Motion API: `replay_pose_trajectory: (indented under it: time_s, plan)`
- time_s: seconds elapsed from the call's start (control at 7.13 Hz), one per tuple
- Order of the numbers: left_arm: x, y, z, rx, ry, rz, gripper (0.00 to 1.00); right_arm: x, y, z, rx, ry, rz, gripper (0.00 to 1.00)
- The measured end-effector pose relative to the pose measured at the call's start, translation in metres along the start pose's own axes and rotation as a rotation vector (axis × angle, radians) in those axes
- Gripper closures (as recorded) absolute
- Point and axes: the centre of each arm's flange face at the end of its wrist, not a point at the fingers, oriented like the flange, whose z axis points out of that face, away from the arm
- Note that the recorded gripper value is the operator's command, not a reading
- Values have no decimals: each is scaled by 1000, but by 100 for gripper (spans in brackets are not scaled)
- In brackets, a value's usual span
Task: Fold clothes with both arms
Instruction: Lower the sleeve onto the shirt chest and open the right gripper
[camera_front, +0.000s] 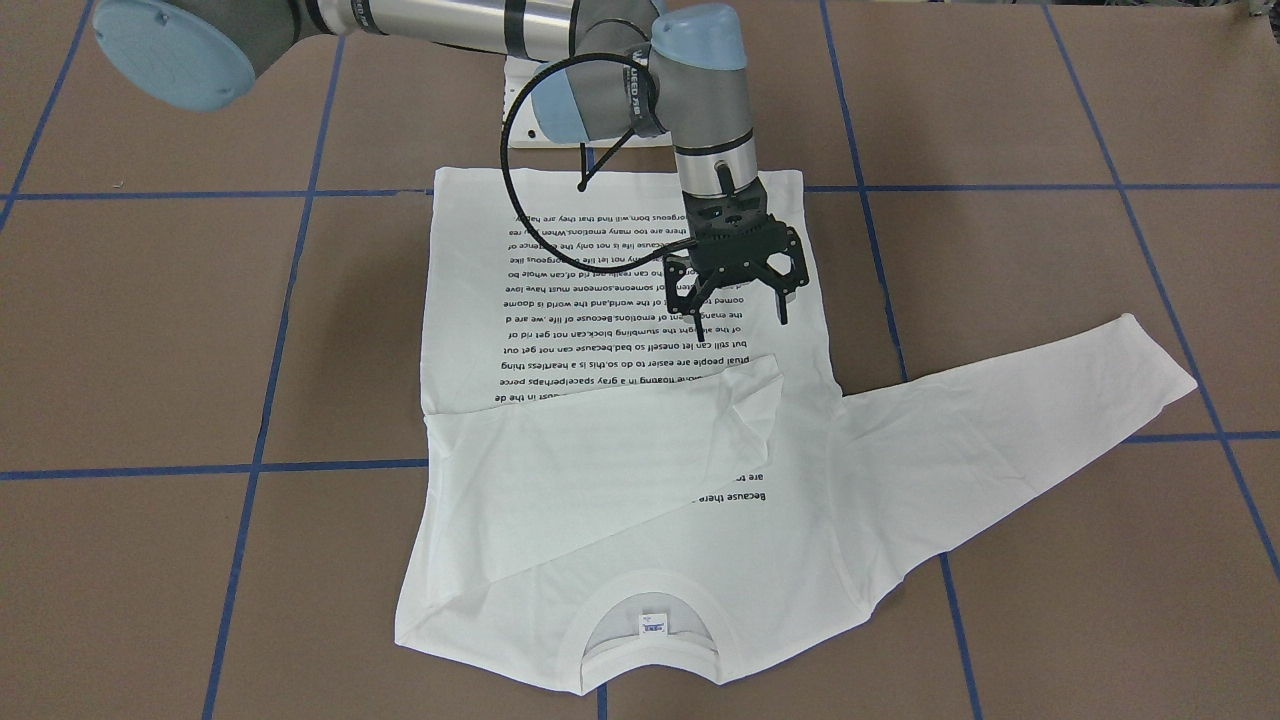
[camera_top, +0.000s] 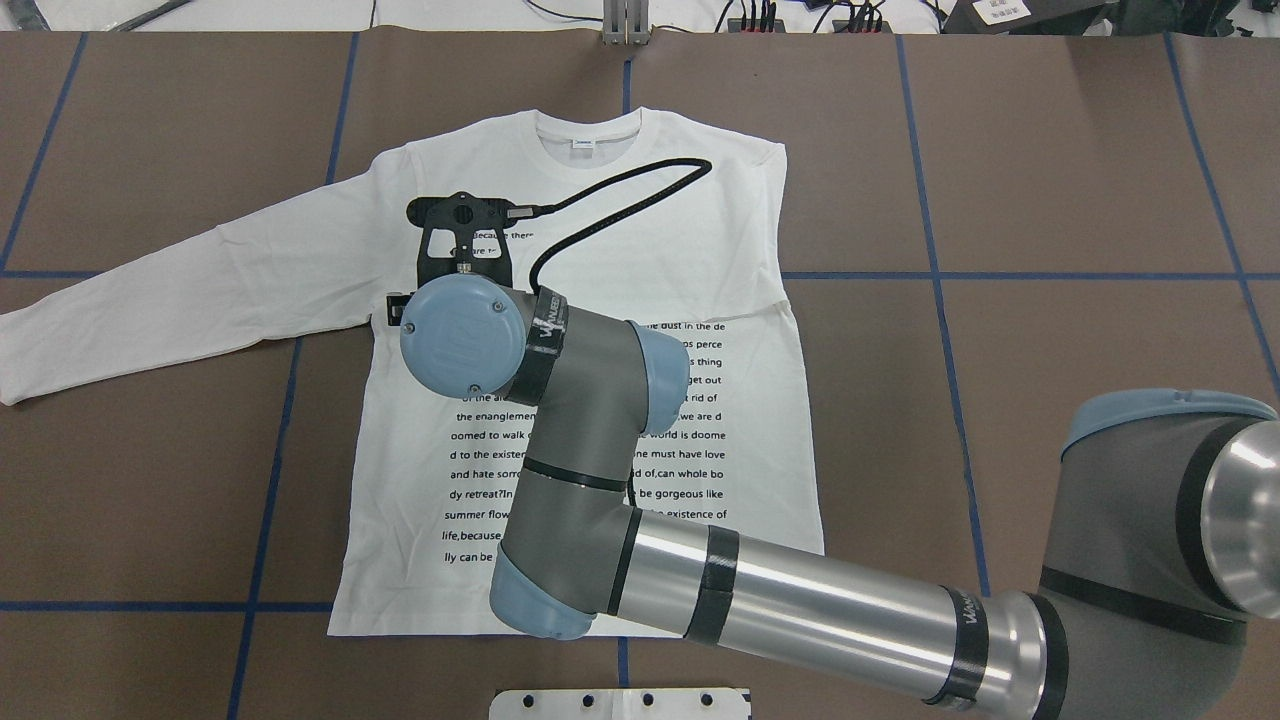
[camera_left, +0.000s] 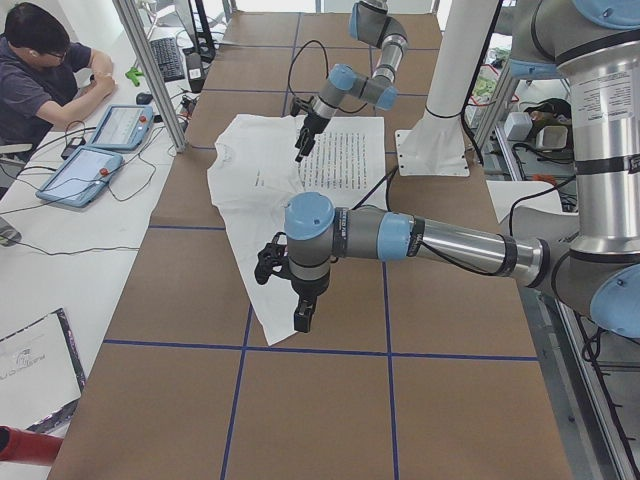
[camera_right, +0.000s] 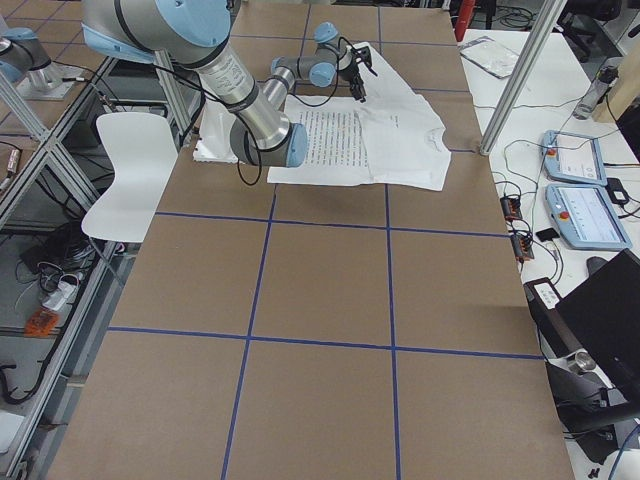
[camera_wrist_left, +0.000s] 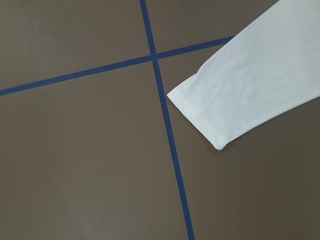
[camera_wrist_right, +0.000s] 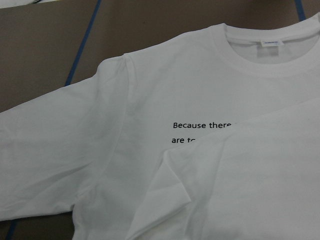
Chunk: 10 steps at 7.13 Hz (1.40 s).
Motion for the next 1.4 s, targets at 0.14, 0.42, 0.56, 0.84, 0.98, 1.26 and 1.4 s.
replay_pose_trajectory:
  time_s: [0.14,0.42,0.56,0.84,0.98,1.26,1.4]
  plan:
    - [1,-3,-2,4,-1,3,0,11,-7,9,-24,41,26,0]
    - [2,-5,-3,7,-3,5,0,26,-5,42,-29,55,83,1]
    - [2,-5,-3,6,-4,5,0,25,-3,61,-20,31,108,1]
    - [1,-5,-3,4,-5,3,0,1,-6,85,16,-13,190,2]
    - [1,-5,-3,4,-6,3,0,-14,-7,92,37,-32,229,2]
    - [1,-5,-3,2,-8,3,0,-35,6,96,70,-40,263,2]
    - [1,-4,-3,2,-9,3,0,-41,12,95,77,-43,265,2]
